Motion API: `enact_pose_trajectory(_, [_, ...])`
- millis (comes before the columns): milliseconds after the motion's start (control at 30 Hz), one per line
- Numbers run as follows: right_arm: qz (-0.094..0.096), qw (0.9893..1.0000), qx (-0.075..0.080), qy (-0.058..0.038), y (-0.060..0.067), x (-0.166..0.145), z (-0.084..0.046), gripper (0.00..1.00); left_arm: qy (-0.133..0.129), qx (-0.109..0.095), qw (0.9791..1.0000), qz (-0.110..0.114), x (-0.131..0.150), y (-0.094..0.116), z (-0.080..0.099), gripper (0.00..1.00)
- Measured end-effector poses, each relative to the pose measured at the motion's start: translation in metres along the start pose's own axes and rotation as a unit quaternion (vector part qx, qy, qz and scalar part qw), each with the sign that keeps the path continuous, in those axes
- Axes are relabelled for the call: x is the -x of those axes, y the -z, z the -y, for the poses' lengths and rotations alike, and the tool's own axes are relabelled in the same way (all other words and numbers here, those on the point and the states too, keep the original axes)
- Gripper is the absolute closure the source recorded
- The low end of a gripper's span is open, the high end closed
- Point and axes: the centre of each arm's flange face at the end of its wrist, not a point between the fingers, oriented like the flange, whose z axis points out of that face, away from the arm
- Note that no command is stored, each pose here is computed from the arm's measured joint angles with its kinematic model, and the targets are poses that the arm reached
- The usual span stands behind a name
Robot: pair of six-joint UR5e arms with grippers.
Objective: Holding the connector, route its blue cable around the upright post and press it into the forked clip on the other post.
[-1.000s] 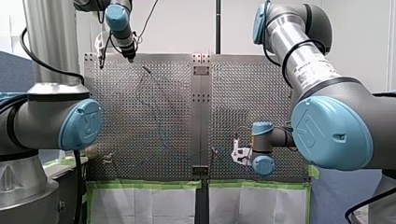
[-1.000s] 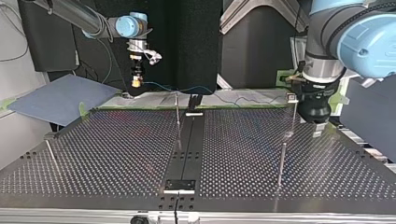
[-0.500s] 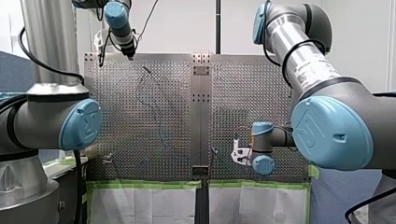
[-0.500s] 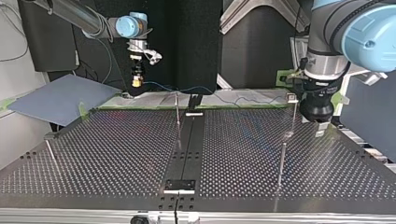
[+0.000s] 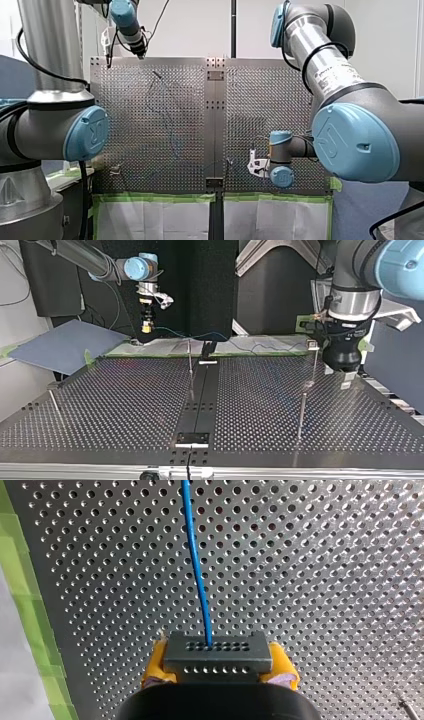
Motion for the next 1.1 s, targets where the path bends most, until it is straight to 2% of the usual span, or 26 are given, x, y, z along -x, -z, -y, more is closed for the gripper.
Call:
enact_pose_trajectory(167, [0.0,1.0,0.0,-0.0001,0.0,0.0,0.0,1.0,-0.002,-0.029,0.9993,0.024,0.003,0.012,0.006,0.0])
enact_pose_trajectory(233, [-0.001,1.0,0.0,-0.0002,0.0,0.0,0.0,1.0,-0.001,-0.039,0.9989,0.027,-0.001,0.013,0.008,0.0])
enact_pose_trajectory(467, [-0.002,1.0,-0.003,-0.0003,0.0,0.0,0.001,1.0,-0.011,-0.074,0.9972,0.001,-0.041,-0.006,0.017,0.0])
enact_pose_trajectory(667, [-0.003,1.0,-0.004,-0.0005,-0.001,-0.001,0.001,1.0,-0.035,-0.089,0.9952,-0.022,-0.076,-0.018,0.025,0.0])
enact_pose_trajectory(800, [-0.004,0.9999,-0.009,-0.001,-0.001,-0.001,0.002,1.0,-0.049,-0.092,0.994,-0.033,-0.098,-0.021,0.031,0.0])
enact_pose_trajectory(933, [-0.002,0.9999,-0.015,-0.0016,-0.001,-0.001,0.004,1.0,-0.063,-0.093,0.9931,-0.033,-0.11,-0.024,0.039,0.0])
enact_pose_trajectory(1100, [0.003,0.9999,-0.017,-0.0012,0.001,0.0,0.005,1.0,-0.093,-0.094,0.9909,-0.027,-0.129,-0.032,0.055,0.0])
